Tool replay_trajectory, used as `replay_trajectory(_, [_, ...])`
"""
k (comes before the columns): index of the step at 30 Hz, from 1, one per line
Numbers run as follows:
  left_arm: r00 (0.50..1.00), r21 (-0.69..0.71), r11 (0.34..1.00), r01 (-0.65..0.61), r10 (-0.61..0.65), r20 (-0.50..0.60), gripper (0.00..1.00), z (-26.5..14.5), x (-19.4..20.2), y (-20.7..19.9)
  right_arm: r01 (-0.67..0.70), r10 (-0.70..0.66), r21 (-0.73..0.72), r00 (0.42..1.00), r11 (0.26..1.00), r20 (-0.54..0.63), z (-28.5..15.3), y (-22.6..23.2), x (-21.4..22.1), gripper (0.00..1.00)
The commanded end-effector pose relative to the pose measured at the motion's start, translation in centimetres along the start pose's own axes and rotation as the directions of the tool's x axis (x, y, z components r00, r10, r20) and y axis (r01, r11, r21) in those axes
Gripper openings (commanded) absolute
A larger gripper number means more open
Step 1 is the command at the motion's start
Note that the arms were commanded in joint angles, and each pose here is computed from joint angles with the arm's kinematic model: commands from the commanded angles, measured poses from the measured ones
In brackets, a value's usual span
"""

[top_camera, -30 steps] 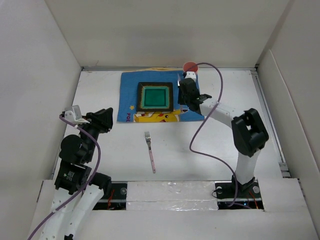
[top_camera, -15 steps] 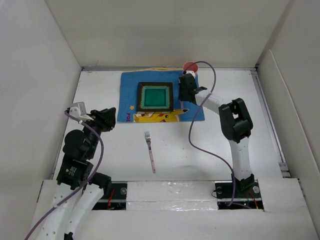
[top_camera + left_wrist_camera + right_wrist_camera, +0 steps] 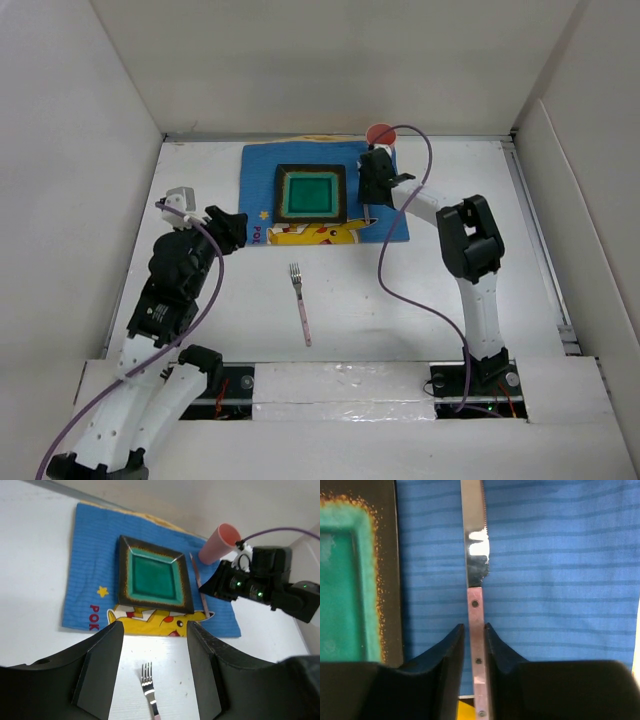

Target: Set the dinner table for one person

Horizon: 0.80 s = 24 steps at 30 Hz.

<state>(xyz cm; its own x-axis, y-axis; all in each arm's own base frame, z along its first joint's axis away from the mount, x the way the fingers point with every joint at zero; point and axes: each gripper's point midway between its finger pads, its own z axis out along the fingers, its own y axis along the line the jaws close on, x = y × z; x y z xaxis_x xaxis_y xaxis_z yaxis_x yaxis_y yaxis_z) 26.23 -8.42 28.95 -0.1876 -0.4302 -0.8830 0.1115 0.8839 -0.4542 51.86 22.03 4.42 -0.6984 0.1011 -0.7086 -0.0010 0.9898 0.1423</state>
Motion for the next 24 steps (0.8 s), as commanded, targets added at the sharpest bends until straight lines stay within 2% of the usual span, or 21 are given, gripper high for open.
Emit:
replay_trajectory(1, [1.0, 0.027, 1.0, 0.004, -0.003, -0.024, 0.5, 0.6, -0.4, -1.1, -0.012, 0.015, -0.057, 0.998, 0.998, 0.053, -1.1, 1.0, -2.4, 0.32])
replay_trajectory(6, [0.991, 0.087, 0.996, 0.014, -0.002, -0.135, 0.49, 1.9, 1.9, -2.3, 0.003, 0.007, -0.114, 0.996, 0.994, 0.089, -3.5, 1.8, -3.8, 0.41])
replay_trajectory(7, [0.98, 0.102, 0.995, 0.02, 0.001, -0.201, 0.47, 2.7, 3.3, -2.6, 0.009, 0.004, -0.148, 0.996, 0.989, 0.087, -4.5, 2.1, -3.6, 0.46])
replay_trajectory(8, [0.978, 0.119, 0.993, 0.024, 0.002, -0.207, 0.45, 2.6, 3.4, -2.9, 0.011, 0.007, -0.158, 0.994, 0.987, 0.11, -5.4, 2.3, -4.6, 0.46])
replay_trajectory(10, [0.972, 0.14, 0.989, 0.042, -0.008, -0.236, 0.39, 3.4, 3.8, -3.6, 0.02, 0.006, -0.187, 0.99, 0.982, 0.138, -6.9, 2.3, -4.8, 0.5])
replay_trajectory(13, [0.96, 0.162, 0.984, 0.069, -0.022, -0.279, 0.22, 4.7, 3.6, -4.9, 0.044, 0.022, -0.264, 0.97, 0.964, 0.244, -11.7, 3.9, -7.0, 0.49])
replay_trajectory(14, [0.953, 0.179, 0.979, 0.094, -0.037, -0.301, 0.11, 5.0, 3.8, -5.5, 0.05, 0.013, -0.262, 0.972, 0.964, 0.236, -12.2, 3.5, -5.5, 0.43])
replay_trajectory(15, [0.946, 0.175, 0.979, 0.107, -0.046, -0.322, 0.04, 5.8, 4.2, -5.7, 0.06, 0.041, -0.29, 0.943, 0.955, 0.331, -15.4, 3.9, -7.7, 0.33])
replay_trajectory(16, [0.94, 0.176, 0.977, 0.122, -0.057, -0.336, 0.0, 6.0, 4.4, -5.9, 0.073, 0.041, -0.303, 0.934, 0.95, 0.355, -16.9, 4.4, -7.4, 0.08])
replay_trajectory(17, [0.934, 0.174, 0.975, 0.135, -0.067, -0.35, 0.0, 6.3, 4.7, -6.0, 0.085, 0.019, -0.286, 0.94, 0.954, 0.34, -17.0, 3.6, -5.1, 0.0])
replay_trajectory(19, [0.927, 0.147, 0.98, 0.131, -0.069, -0.369, 0.0, 6.9, 6.0, -5.7, 0.086, 0.046, -0.284, 0.902, 0.955, 0.429, -20.6, 3.1, -5.9, 0.0])
replay_trajectory(20, [0.936, 0.113, 0.99, 0.081, -0.036, -0.35, 0.0, 6.9, 7.0, -6.0, 0.072, 0.049, -0.274, 0.91, 0.959, 0.412, -20.6, 2.2, -3.9, 0.0])
replay_trajectory(22, [0.919, 0.072, 0.996, 0.045, -0.013, -0.395, 0.0, 6.9, 8.7, -6.2, 0.044, 0.098, -0.283, 0.879, 0.958, 0.466, -23.5, 0.9, -4.2, 0.0])
replay_trajectory(24, [0.924, 0.049, 0.998, 0.025, -0.004, -0.383, 0.0, 6.4, 9.4, -7.1, 0.015, 0.13, -0.284, 0.866, 0.959, 0.484, -23.8, -0.9, -3.0, 0.0])
